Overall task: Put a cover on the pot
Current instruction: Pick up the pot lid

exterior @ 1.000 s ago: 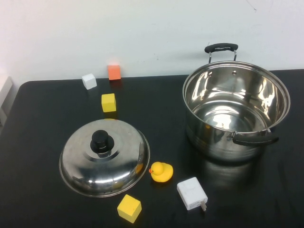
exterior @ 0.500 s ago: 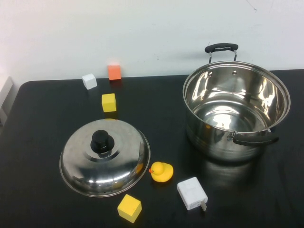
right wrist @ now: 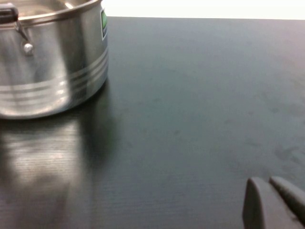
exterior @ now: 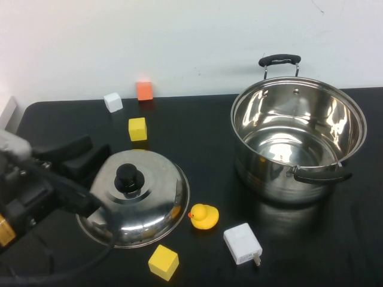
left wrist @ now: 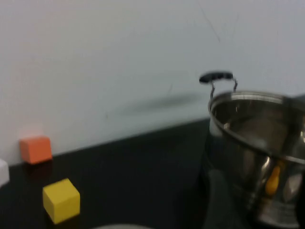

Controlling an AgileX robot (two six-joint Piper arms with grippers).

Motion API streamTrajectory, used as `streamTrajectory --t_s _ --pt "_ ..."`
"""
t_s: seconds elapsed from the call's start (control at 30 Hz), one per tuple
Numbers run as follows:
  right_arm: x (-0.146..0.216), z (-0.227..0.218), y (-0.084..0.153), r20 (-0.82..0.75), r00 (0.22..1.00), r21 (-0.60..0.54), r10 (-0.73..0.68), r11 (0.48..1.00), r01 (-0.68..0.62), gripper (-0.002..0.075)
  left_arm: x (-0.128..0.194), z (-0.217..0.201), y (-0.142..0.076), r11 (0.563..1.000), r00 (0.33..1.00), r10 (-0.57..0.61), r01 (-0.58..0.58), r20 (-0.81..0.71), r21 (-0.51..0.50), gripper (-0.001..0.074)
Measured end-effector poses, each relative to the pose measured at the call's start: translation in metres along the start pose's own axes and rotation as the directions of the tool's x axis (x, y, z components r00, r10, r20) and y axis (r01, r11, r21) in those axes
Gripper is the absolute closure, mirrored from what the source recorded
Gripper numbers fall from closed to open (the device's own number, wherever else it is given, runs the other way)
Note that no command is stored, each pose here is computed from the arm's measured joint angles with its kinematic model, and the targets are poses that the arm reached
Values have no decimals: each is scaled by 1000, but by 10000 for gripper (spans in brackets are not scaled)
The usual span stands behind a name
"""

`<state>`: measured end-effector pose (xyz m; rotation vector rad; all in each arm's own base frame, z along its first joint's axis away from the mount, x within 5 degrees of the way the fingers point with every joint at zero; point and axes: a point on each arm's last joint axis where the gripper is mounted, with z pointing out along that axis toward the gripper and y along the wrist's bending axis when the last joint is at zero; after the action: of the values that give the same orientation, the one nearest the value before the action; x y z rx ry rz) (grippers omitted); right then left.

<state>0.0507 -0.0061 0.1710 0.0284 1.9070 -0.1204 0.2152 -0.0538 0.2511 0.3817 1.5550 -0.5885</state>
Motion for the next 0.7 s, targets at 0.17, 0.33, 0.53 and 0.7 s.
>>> streamTrajectory --t_s 0.17,0.33,0.53,0.7 --pt "0 0 0 0 1000 0 0 1000 0 728 18 21 17 1000 995 -13 13 -99 -4 294" --pt "0 0 0 0 1000 0 0 1000 0 728 42 41 38 999 975 6 -17 -222 -45 261" --pt "0 0 0 0 1000 0 0 1000 0 728 62 58 54 998 958 -9 -8 -287 -57 259" --pt "0 0 0 0 1000 0 0 1000 0 728 74 69 64 997 948 -11 -12 -317 -71 257"
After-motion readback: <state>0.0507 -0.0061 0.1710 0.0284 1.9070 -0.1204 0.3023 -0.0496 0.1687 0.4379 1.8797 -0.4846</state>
